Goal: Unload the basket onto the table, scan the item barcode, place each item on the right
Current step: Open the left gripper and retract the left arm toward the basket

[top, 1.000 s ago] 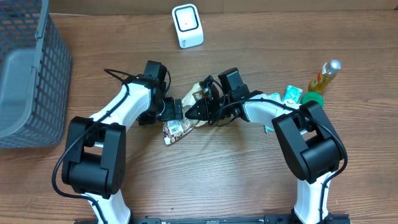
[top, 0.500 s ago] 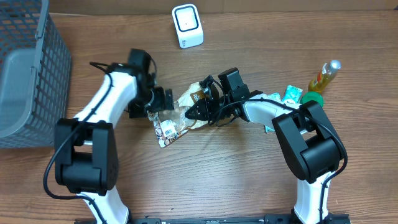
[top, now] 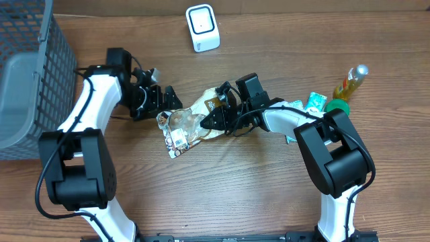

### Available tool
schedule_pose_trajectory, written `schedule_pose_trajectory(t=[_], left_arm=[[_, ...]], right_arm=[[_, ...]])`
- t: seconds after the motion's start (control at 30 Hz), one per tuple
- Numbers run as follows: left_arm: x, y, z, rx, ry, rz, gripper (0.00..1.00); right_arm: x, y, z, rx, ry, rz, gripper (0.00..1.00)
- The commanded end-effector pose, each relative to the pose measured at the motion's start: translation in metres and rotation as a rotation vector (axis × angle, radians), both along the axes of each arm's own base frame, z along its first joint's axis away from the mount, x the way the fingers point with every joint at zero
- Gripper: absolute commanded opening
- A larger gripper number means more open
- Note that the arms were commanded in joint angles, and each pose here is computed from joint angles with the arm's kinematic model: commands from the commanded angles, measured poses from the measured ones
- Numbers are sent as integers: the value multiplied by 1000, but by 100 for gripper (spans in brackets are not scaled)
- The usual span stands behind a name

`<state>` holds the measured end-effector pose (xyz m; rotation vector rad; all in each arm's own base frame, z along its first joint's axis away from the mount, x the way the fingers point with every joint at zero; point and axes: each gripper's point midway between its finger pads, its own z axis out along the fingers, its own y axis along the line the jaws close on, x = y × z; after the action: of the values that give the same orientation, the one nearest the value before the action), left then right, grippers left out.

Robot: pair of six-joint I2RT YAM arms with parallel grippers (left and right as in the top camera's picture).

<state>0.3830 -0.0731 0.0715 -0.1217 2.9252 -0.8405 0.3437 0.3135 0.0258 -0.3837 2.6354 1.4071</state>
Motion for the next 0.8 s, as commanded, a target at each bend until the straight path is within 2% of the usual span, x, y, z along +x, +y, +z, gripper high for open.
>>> schedule_pose_trajectory(t=[0.0,0.17,0.27,0.43,0.57,0.77], left_arm=[[13,35,-9,124,-44,17,100],[15,85,-21,340,-32,83,100],[13,104,-24,437,-20,102,100],[13,103,-24,438,-18,106,100],[14,103,-24,439,-21,106,100],[28,105,-21,444,-81,118,100]], right_arm=[[-3,1,-3,3,2,11,23],[-2,0,-4,-3,0,7,23],[-1,-1,-6,-15,-2,-1,18],[-1,-1,-6,-18,-3,-3,13],[0,-2,-7,-21,-24,8,4],[0,-2,-7,-22,-23,8,4]])
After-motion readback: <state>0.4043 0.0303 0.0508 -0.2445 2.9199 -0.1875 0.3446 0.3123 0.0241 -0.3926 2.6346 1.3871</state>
